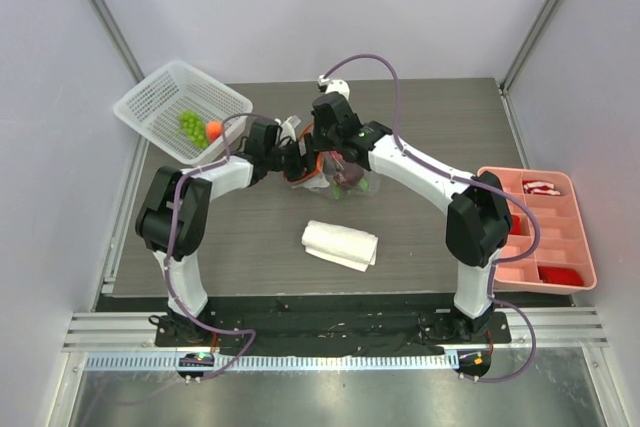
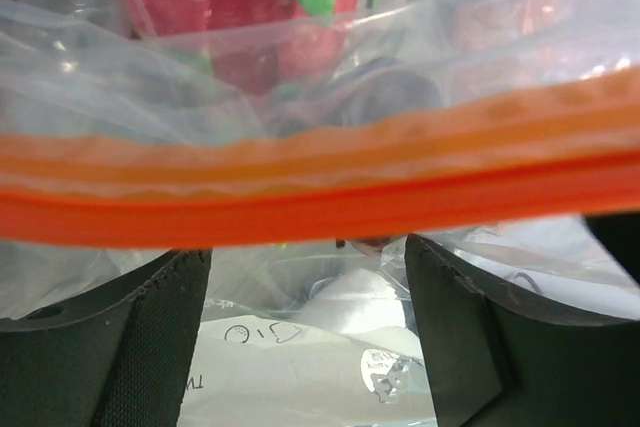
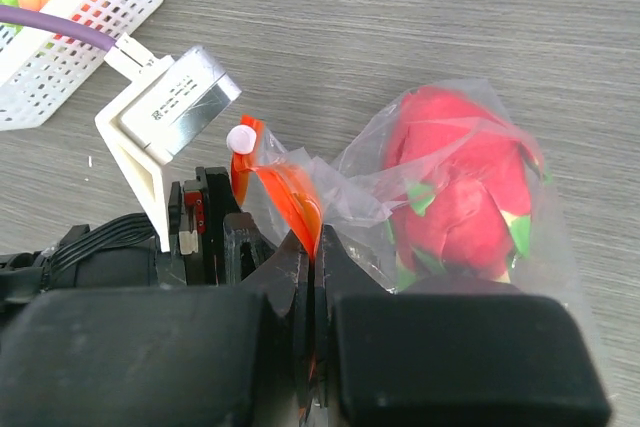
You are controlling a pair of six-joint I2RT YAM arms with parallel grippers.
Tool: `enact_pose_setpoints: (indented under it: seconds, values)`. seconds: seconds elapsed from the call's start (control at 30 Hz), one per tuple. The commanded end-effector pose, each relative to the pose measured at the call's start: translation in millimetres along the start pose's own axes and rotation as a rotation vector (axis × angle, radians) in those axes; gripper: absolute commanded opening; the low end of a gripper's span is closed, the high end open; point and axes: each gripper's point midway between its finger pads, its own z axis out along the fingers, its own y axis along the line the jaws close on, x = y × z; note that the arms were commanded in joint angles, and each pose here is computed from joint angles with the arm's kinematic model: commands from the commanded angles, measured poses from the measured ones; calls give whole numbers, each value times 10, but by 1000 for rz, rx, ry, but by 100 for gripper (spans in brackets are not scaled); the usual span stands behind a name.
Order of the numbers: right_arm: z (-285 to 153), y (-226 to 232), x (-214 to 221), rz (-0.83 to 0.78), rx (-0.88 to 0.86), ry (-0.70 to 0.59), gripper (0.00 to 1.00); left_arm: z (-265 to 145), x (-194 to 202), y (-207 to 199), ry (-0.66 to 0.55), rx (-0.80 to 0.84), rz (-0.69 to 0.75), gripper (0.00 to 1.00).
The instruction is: Open the zip-top bag and remove the fake food
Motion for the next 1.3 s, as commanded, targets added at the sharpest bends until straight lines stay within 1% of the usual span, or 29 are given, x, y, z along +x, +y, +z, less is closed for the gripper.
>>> enact_pose_setpoints:
  seconds: [0.0, 0.03, 0.07, 0.13, 0.2, 0.3, 0.33, 0.4, 0.43, 0.47, 0.5, 0.53, 0.57, 0.67, 0.73, 0.83, 0.9, 0.93, 1.0, 1.03, 1.1, 1.13, 1.17, 1.23, 1.27]
  values:
    - [-209, 637, -369, 70, -177, -94, 1, -88, -20, -67, -43, 16, 43, 79]
    - [-256, 705, -483, 64, -181, -120, 1, -117, -37, -80, -47, 26, 39, 80]
    - [-202, 718, -427, 46, -171, -101, 1, -162, -68, -56, -56, 23, 33, 82]
    - [-230, 838, -560, 51, -206, -116, 1, -246, -85, -107, -64, 41, 40, 84]
    - [-192, 877, -563, 44, -210, -115, 1, -331, -119, -171, -77, 69, 41, 87]
    - [-145, 770, -489, 33, -170, -107, 1, -346, -62, -248, -48, 116, 40, 89]
    - [-74, 638, -326, 26, -131, -77, 1, -325, -49, -242, -42, 124, 33, 89]
    - [-128, 543, -296, 52, -121, -84, 1, -297, -70, -286, -53, 168, 3, 88]
    - [-84, 417, -86, 45, -97, -50, 1, -245, -33, -255, -43, 179, -24, 87]
    - [-100, 395, -103, 54, -99, -71, 1, -221, -75, -357, -52, 229, -37, 84]
    - [-141, 352, -99, 56, -89, -78, 1, -162, -26, -421, -38, 246, -34, 82]
    - [-113, 260, 2, 54, -63, -61, 1, -99, 7, -441, -26, 251, -35, 82]
    - [-102, 193, 29, 55, -42, -59, 1, -56, -20, -492, -32, 251, -27, 81]
    - [-123, 33, 86, 67, -4, -54, 1, 100, 68, -620, -11, 257, -8, 80]
    - [-165, -39, 105, 64, 11, -54, 1, 161, 9, -541, -61, 202, -24, 78]
    - [-199, -169, 131, 73, 38, -46, 1, 184, -6, -549, -84, 186, -18, 74]
    - [-250, -207, 116, 92, 42, -43, 1, 206, 28, -514, -75, 162, -21, 65]
    - [-268, -193, 129, 90, 34, -35, 1, 195, 2, -476, -99, 137, -23, 60]
    - [-321, -92, 112, 93, -10, -30, 1, 106, -19, -508, -135, 122, -5, 58]
    - [-340, -47, 106, 84, -25, -30, 1, 86, 8, -410, -143, 75, 0, 58]
    - [-381, 36, 60, 55, -41, -41, 1, -26, -3, -446, -162, 42, 30, 58]
    - [-398, 42, 41, 52, -44, -43, 1, -70, -26, -400, -187, 3, 37, 58]
    - [-410, 61, 29, 51, -51, -45, 1, -129, 12, -338, -184, -42, 55, 59]
    - [-460, 135, -61, 48, -84, -61, 1, -332, -51, -437, -237, -73, 95, 61]
    - [-477, 170, -97, 46, -98, -69, 1, -415, -59, -315, -263, -153, 107, 63]
